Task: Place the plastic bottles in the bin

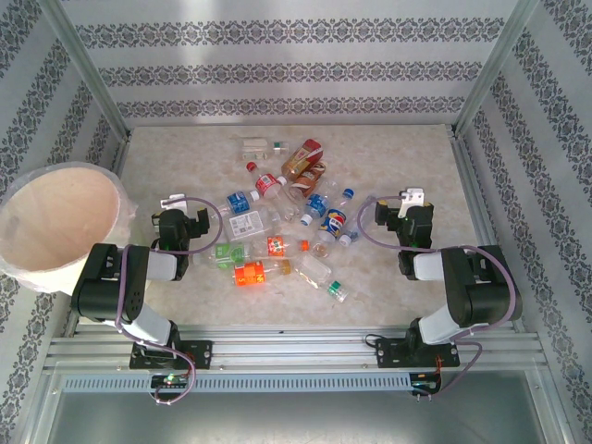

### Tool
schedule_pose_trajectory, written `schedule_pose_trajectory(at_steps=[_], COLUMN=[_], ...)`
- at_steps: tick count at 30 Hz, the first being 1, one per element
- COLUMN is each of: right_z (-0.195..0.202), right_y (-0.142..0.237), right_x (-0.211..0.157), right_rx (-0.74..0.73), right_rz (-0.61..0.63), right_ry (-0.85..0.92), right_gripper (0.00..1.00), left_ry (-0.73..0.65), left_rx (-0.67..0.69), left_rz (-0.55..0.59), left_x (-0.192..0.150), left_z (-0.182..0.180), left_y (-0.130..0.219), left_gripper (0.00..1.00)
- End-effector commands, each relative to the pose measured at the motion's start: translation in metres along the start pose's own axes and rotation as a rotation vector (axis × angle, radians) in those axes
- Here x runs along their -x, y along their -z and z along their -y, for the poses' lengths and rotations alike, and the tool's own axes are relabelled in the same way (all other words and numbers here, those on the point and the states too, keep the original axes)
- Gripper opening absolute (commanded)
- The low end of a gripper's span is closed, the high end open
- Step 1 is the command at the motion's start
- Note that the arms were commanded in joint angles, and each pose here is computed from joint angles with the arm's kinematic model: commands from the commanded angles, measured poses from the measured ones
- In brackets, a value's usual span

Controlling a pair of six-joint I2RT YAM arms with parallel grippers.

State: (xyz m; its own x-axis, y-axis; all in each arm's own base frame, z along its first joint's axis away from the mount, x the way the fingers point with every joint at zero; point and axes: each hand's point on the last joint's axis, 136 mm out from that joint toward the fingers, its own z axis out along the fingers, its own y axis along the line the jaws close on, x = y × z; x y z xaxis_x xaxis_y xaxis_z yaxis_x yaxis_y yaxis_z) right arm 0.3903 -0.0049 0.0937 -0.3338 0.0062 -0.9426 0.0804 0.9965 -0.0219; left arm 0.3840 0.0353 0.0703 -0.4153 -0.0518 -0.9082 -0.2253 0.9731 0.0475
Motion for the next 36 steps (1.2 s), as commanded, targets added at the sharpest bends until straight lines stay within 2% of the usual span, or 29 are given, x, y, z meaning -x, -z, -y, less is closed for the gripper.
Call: schedule_pose_trajectory(at_steps=[1,7,10,14,18,22,27,32,36], right_z=[-0.001,0.000,0.003,0.006,0.009,0.007,-0.019,-0.069,-0.090], right_y=[-0.002,-0.001,0.003,0.013,0.020,0.026,0.036,0.045,0.043], right_x=[0.013,0.015,0.022,0.038,0.051,0.055,0.030,-0.003,-0.024], right_rx=[0.012,0.008,-0.007,-0.027,-0.056,-0.070,-0.054,-0.006,-0.061], right_rz=[0.032,0.039,0.046,0.037,-0.001,-0.118,-0.332,-0.540,-0.625], right_ry=[-0.020,-0.021,-0.026,-0.025,-0.037,-0.231,-0.487,-0.561,-0.589], right_gripper=[0.98,0.98,0.98,0.98,0.98,0.98,0.98,0.98,0.98], left_ry=[0.001,-0.003,-0.024,-0.035,-0.017,0.067,0.242,0.433,0.565], left_rx=[-0.005,-0.010,-0.036,-0.039,-0.010,0.011,0.043,0.011,0.103], left_rz=[0.062,0.062,0.025,-0.088,-0.068,-0.086,-0.164,-0.241,-0.374], left_x=[0.018,0.018,0.024,0.043,0.057,0.067,0.068,0.062,0.045], left_z=[0.004,0.005,0.010,0.013,0.010,0.006,0.004,0.014,0.008], left_y=[0.000,0.000,0.000,0.000,0.007,0.015,0.027,0.037,0.047], left_gripper=[1.00,1.00,1.00,1.00,1.00,1.00,1.00,1.00,1.00])
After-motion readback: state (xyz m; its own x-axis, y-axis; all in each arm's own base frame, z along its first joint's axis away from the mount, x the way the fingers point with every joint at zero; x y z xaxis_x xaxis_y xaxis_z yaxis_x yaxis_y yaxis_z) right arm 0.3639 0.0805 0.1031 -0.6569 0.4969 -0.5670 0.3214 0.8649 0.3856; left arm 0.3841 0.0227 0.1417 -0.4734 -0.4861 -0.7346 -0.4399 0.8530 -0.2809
